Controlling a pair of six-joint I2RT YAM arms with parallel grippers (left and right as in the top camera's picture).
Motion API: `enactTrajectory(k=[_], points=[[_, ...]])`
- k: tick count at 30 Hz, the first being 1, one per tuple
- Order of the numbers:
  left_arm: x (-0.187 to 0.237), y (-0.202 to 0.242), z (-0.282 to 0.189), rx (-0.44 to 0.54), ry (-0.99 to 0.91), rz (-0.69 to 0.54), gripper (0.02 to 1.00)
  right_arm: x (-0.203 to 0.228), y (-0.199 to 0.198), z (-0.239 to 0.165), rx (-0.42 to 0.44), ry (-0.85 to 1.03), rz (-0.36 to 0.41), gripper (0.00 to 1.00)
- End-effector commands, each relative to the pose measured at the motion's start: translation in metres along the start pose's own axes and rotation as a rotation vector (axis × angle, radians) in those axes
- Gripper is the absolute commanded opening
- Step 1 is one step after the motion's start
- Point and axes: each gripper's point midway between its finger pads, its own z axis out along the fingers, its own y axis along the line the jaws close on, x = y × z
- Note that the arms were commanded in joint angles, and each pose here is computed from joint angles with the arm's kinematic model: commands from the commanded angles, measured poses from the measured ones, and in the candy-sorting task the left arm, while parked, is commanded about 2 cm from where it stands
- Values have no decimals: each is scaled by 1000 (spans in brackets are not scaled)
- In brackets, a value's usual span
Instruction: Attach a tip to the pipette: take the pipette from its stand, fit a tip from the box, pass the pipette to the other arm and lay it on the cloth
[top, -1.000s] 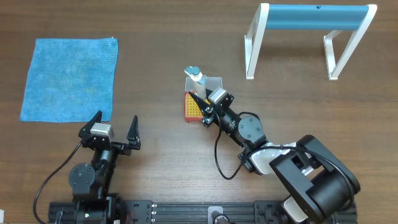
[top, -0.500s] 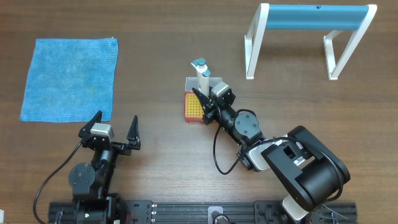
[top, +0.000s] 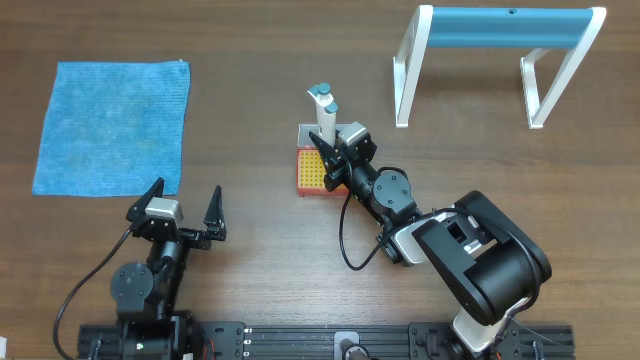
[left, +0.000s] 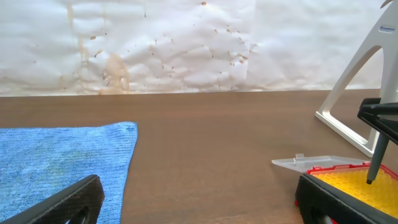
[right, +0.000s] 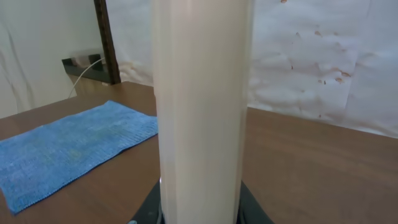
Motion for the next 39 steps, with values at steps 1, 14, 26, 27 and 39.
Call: enactTrajectory(k=[1,14,26,27,39], points=[[2,1,0,-7,4,13,998,1,1,4,-6,-5,22,77],[2,1,0,-7,4,13,998,7,3,6,-18,8,23,77],[2,1,0,-7,4,13,998,6,8,7,-31,5,23,77],[2,1,0,-7,4,13,998,6,8,7,-31,5,23,77],[2,1,0,-7,4,13,996,13,8,7,-30,28,25,77]])
